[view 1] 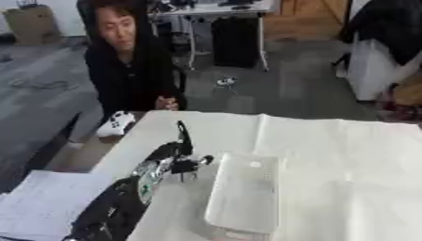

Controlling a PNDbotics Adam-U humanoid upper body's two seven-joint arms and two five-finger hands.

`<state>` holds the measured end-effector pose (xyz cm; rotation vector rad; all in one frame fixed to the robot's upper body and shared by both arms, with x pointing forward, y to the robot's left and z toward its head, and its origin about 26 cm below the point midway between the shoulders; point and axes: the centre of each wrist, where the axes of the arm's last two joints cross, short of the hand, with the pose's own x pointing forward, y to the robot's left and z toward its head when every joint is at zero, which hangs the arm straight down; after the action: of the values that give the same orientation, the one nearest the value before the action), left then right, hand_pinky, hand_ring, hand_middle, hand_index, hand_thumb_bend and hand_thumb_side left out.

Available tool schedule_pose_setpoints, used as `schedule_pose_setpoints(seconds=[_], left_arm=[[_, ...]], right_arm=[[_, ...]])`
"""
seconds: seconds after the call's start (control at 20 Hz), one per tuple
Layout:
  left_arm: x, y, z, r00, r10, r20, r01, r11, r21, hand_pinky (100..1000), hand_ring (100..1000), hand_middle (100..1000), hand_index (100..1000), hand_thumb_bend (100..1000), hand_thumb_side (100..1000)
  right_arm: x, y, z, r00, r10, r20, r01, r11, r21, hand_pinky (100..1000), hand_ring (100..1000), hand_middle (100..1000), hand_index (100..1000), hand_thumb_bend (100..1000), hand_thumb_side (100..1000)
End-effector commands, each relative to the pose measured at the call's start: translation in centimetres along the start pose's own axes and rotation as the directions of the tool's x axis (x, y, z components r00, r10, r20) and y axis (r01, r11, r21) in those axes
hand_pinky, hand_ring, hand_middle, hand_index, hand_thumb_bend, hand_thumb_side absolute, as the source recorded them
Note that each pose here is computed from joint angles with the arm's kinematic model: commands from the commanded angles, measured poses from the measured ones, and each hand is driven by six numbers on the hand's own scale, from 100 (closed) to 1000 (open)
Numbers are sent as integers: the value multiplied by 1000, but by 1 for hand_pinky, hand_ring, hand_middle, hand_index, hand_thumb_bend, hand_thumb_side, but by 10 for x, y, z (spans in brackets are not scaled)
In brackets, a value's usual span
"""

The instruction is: Pick up objects on the table and place them in the box.

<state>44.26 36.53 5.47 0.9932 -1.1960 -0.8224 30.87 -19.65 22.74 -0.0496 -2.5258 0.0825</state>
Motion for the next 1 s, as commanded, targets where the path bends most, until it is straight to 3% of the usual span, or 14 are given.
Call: schedule_pose_setpoints(seconds=[0.05, 0.1, 0.15, 0.4, 0.75, 1.0], left_arm=[[1, 19, -5, 1000, 12, 0, -12, 991, 136, 198, 149, 260, 482, 171, 1000], [1, 18, -4, 1000, 18, 1, -18, 986, 169, 242, 186, 305, 526, 168, 1000], [1, 17, -4, 1000, 21, 4, -22, 980, 197, 100, 100, 100, 357, 213, 1000], [1, 18, -4, 999, 8, 39, -20, 941, 336, 100, 100, 100, 259, 227, 952], [-1, 28, -5, 995, 31, 98, -70, 905, 420, 100, 100, 100, 243, 223, 928], [6, 46, -7, 986, 28, 165, -100, 891, 443, 100, 100, 100, 243, 217, 922]], right_arm=[[7, 1, -6, 999, -8, 35, 8, 1000, 5, 375, 386, 478, 916, 424, 1000], [7, 1, -7, 999, -8, 35, 8, 1000, 5, 375, 386, 478, 916, 424, 1000], [7, 1, -7, 999, -8, 35, 8, 1000, 5, 375, 386, 478, 915, 425, 1000], [7, 1, -6, 999, -7, 34, 6, 1000, 7, 375, 386, 478, 915, 426, 1000], [6, 0, -5, 1000, -2, 30, 2, 1000, 9, 375, 385, 478, 915, 425, 1000], [5, -1, -4, 1000, 4, 24, -4, 1000, 10, 374, 385, 478, 915, 426, 1000]])
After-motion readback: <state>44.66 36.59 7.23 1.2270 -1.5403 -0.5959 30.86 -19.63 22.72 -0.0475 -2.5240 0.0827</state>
